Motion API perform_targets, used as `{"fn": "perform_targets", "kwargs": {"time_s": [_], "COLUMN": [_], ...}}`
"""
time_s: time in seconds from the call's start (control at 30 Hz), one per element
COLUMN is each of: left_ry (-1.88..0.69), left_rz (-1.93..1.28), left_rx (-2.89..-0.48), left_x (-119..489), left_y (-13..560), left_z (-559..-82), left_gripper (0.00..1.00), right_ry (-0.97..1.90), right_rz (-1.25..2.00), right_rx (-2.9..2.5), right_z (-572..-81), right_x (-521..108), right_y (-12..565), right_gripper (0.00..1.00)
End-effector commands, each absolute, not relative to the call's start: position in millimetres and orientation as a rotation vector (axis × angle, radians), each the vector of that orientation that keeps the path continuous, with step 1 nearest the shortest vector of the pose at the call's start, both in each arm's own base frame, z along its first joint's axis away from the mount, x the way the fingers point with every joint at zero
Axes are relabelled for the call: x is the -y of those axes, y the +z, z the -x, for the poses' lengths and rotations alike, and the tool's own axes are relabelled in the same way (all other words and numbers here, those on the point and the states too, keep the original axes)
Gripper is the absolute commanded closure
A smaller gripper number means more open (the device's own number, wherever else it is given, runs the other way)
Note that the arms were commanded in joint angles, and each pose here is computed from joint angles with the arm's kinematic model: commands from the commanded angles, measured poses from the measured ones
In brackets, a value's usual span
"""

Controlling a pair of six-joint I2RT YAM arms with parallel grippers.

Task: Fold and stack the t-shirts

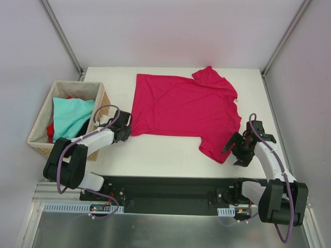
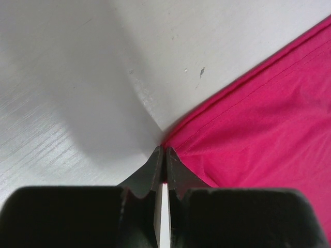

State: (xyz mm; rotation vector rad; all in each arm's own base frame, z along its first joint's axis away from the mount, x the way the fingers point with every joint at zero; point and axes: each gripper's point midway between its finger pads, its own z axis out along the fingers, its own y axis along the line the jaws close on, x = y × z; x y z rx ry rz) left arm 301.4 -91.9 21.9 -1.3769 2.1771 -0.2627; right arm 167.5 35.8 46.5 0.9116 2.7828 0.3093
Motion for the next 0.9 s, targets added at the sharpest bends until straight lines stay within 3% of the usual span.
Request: {"fn": "perform_targets", "kwargs": {"time_s": [0.0,0.43,0.87], "left_ry": [-0.289,-0.262,-0.261], "left_rz": [1.336,1.300,1.303], "left_rx": [-2.201,-2.221,-2.223], "left_x": [99,98,100], "left_y": [24,23,22], "left_z": [-303,-298,-298], "left_gripper": [1.00,1.00,1.00], "right_ry": [0.305,0.341,0.478], "right_rz": [-0.910,-0.947,-0.993], "right_rx": [-2.763,-2.843,-2.731], "right_z": [-171,-141,-172], "right_x": [-34,-48,-62], "right_y": [47,17,27], "right_gripper": [0.19,0.39,0.51]}}
